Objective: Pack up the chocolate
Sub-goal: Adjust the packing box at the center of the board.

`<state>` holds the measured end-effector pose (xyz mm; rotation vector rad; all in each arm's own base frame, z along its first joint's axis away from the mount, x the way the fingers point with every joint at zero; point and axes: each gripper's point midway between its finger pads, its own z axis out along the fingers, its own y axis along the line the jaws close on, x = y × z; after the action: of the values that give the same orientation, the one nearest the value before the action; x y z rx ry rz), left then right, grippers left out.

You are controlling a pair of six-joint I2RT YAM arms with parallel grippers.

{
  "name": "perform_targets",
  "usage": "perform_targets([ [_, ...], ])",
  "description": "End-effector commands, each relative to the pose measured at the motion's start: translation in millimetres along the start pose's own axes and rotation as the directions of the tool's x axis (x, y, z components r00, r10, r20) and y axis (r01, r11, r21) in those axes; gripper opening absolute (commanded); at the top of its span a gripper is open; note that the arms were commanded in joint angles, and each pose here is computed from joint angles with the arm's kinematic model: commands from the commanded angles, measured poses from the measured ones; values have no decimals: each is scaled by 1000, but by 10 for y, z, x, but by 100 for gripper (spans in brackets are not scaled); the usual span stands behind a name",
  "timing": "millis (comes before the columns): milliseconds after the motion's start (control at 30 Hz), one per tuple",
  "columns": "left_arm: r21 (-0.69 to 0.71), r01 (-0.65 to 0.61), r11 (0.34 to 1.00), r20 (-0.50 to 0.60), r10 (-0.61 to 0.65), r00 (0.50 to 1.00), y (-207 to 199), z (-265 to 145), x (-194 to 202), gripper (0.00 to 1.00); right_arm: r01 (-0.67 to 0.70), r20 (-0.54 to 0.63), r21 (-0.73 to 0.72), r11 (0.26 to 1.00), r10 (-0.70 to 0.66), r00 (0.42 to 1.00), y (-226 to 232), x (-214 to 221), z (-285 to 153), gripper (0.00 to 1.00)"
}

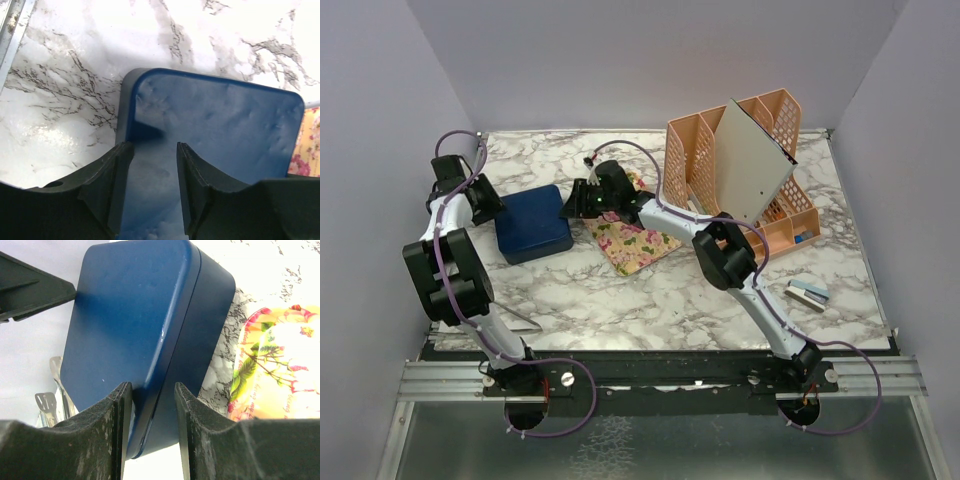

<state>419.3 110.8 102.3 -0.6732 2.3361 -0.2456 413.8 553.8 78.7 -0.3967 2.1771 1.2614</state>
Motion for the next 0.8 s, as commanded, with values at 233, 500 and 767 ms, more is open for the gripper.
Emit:
perform_targets([
  [233, -53, -15, 999, -33, 13, 999, 124, 132, 7, 50, -10, -111, 125, 992, 24, 994, -489, 465, 75, 37],
  [500, -83, -50, 995, -4, 50, 999, 43, 96, -90, 46, -32, -166, 189, 982, 63, 984, -774, 827, 43, 36],
  [767, -165, -131, 977, 125, 153, 980, -306, -210, -403, 46, -23, -179, 202, 979, 60, 982, -852, 879, 69, 35],
])
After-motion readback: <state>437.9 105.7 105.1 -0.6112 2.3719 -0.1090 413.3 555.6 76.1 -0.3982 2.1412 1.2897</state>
